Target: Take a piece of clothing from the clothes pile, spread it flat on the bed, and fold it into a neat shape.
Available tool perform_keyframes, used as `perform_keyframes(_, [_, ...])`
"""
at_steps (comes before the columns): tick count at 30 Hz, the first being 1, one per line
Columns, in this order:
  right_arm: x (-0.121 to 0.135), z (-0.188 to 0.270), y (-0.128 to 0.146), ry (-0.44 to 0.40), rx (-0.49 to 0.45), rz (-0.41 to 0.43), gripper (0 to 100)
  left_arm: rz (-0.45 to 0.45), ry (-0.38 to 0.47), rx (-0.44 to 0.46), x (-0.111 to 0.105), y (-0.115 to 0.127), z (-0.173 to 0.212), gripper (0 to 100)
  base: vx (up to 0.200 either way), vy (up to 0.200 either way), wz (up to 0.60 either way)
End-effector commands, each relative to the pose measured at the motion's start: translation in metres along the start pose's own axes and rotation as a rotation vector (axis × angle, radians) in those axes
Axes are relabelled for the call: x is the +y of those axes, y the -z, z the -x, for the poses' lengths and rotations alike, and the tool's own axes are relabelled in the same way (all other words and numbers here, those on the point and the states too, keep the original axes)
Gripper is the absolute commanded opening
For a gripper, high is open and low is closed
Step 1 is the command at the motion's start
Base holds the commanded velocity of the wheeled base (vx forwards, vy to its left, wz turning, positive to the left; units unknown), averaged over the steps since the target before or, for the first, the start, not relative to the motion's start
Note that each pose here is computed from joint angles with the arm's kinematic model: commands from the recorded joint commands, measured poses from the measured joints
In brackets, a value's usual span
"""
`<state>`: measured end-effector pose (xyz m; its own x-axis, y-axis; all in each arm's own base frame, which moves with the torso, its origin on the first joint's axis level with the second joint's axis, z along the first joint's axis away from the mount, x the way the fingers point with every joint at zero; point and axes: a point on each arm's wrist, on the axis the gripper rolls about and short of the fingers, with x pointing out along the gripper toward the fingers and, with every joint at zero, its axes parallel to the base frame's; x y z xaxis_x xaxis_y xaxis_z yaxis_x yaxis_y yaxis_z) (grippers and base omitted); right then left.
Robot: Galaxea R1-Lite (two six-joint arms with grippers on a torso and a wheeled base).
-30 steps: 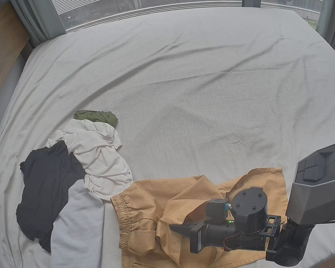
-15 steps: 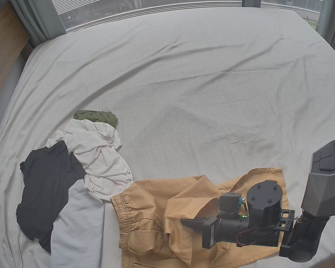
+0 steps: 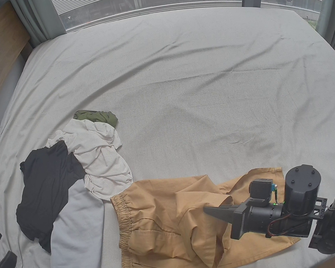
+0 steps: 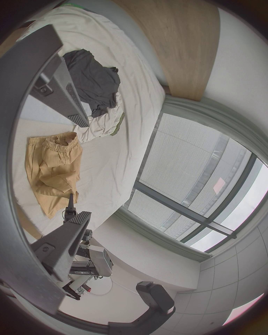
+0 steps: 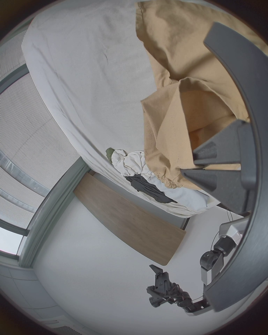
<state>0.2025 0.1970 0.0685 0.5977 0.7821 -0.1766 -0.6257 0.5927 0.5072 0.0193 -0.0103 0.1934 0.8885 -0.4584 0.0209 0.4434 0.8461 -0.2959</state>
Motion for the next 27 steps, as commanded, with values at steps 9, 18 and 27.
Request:
perform_keyframes(9, [-0.004, 0.041, -0.018, -0.015, -0.033, -0.057, 0, 0.071, 0.052, 0.165, 0.021, -0.008, -0.06, 100, 0.0, 0.0, 0.0])
perform_keyframes(18, [-0.01, 0.06, -0.034, -0.09, -0.047, -0.077, 0, 0.067, 0.162, 0.174, 0.027, -0.024, -0.09, 100, 0.0, 0.0, 0.0])
perform_keyframes(27, [-0.019, 0.078, -0.04, -0.105, -0.047, -0.082, 0, 0.099, 0.15, 0.24, 0.035, -0.016, -0.105, 100, 0.0, 0.0, 0.0])
